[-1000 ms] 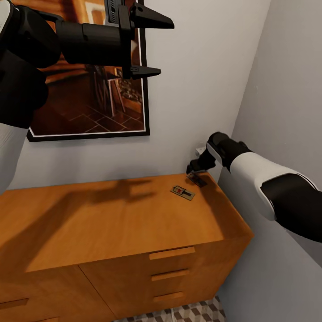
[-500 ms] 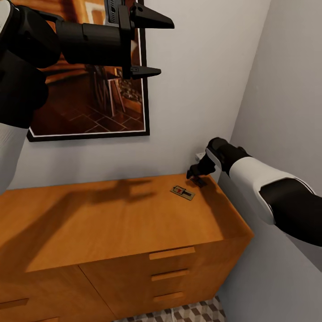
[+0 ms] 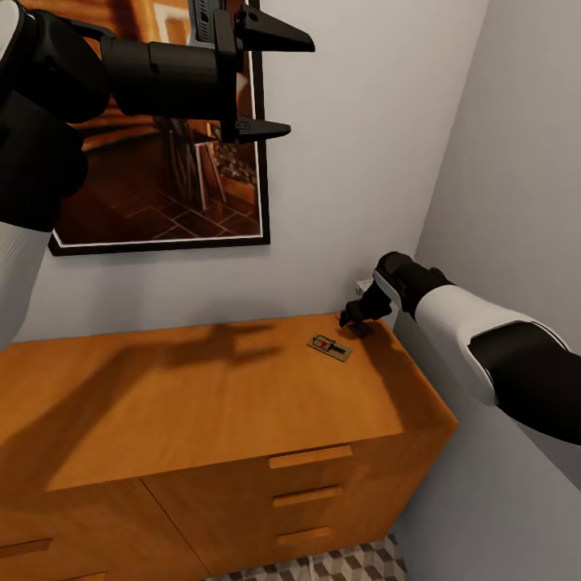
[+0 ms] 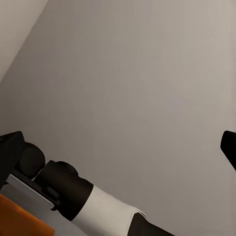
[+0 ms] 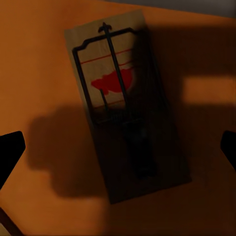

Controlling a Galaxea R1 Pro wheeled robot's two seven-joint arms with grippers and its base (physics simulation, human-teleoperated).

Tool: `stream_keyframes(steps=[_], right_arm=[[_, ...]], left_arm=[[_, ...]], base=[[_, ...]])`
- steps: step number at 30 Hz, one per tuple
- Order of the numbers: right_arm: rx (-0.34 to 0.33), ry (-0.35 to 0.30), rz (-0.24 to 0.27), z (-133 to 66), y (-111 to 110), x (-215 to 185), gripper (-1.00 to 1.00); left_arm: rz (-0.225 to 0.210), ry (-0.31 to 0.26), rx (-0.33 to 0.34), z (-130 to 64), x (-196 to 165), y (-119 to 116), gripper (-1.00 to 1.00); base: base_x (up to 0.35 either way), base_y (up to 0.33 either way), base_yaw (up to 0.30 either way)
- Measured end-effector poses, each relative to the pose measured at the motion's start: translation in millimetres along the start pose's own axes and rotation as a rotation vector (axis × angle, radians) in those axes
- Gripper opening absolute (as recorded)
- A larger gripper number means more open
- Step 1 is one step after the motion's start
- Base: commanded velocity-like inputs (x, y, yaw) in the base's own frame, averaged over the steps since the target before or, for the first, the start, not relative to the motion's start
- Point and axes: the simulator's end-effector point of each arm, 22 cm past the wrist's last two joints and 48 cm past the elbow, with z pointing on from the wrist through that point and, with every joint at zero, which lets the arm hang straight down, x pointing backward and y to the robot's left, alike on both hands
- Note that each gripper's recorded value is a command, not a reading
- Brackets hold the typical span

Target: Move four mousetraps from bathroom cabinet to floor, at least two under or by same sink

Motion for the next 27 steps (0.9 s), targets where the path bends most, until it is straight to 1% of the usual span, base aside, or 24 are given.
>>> stream_keyframes(steps=[21,27], right_arm=[[0.010,0.001,0.002,0.6,-5.3,1.4,1.00],[0.027,0.005,-0.009,1.0,-8.8,2.5,1.00]], left_arm=[[0.001,0.002,0.001,0.6,0.7,-0.5,1.00],[0.001,0.002,0.001,0.7,0.8,-0.5,1.00]], base=[[0.000,0.000,0.000],[0.000,0.000,0.000]])
